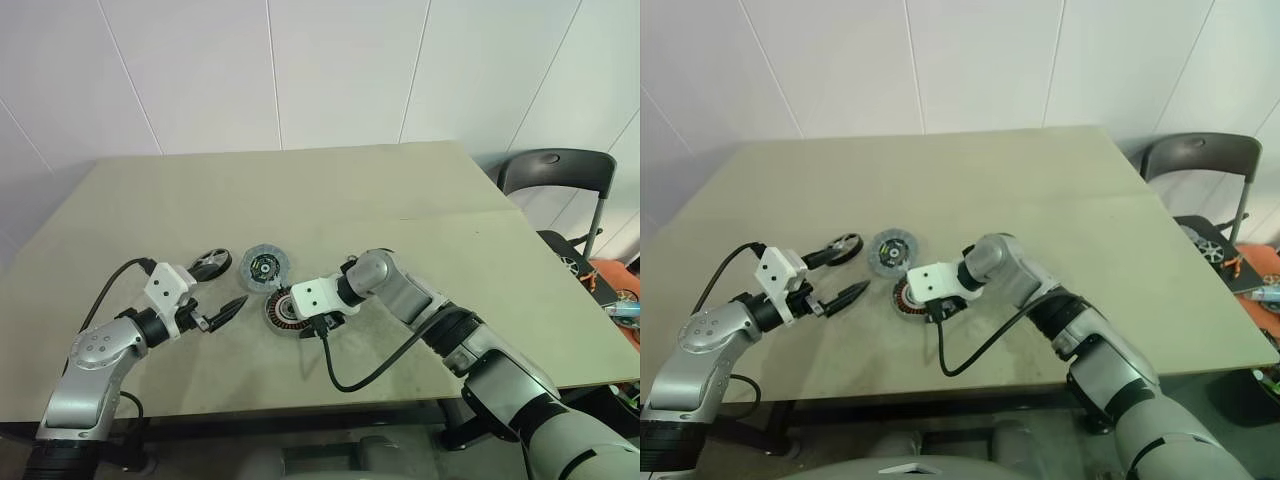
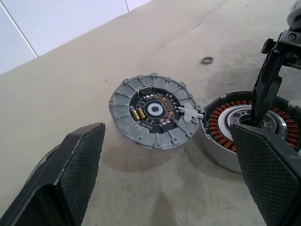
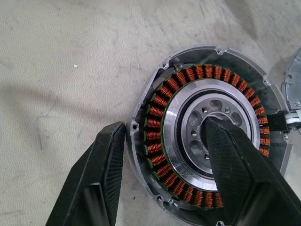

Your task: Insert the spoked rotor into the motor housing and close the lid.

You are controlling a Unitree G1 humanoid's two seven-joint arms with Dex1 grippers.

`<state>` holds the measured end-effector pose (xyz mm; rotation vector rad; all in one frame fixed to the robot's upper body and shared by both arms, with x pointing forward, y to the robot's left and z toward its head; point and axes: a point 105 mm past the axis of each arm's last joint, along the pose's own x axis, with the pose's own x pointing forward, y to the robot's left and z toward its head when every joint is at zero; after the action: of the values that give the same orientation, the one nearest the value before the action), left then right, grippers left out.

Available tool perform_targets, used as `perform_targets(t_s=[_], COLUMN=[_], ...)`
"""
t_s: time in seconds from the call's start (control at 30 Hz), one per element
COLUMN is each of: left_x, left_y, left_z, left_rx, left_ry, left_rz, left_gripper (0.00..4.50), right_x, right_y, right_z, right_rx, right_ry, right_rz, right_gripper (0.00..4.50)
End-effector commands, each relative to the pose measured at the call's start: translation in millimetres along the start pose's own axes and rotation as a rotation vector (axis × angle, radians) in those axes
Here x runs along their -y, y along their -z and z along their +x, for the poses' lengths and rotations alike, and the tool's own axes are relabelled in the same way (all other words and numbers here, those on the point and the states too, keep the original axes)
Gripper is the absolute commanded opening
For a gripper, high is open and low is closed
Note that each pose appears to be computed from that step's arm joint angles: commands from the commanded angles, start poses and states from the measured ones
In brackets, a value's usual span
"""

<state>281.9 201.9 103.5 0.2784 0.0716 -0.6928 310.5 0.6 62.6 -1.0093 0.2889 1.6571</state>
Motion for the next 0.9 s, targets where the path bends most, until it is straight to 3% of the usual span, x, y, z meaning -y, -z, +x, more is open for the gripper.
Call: perform_targets(t_s=[0.03,0.47,0.87,0.9], left_x=[-4,-3,-2,-2], left_y=[-15,-11,-11,-12], left_z=[2,3,2,2], left_rx=[0.042,0.034,0.033,0.034], left_ry=[-0.009,-0.008,-0.003,-0.003], left_rz=[0.045,0.039,0.039,0.041], left_gripper=[4.50,4.50,4.50,4.50], right_x=[5,3,-5,-6], right_y=[10,14,16,17], right_z=[-8,-44,-39,-39], right_rx=[-0.044,-0.062,-0.044,-0.042], right_ry=[0.036,0.013,-0.003,-0.005], right_rz=[0.022,0.019,0.057,0.062], right_gripper=[2.28,2.28,2.28,2.50])
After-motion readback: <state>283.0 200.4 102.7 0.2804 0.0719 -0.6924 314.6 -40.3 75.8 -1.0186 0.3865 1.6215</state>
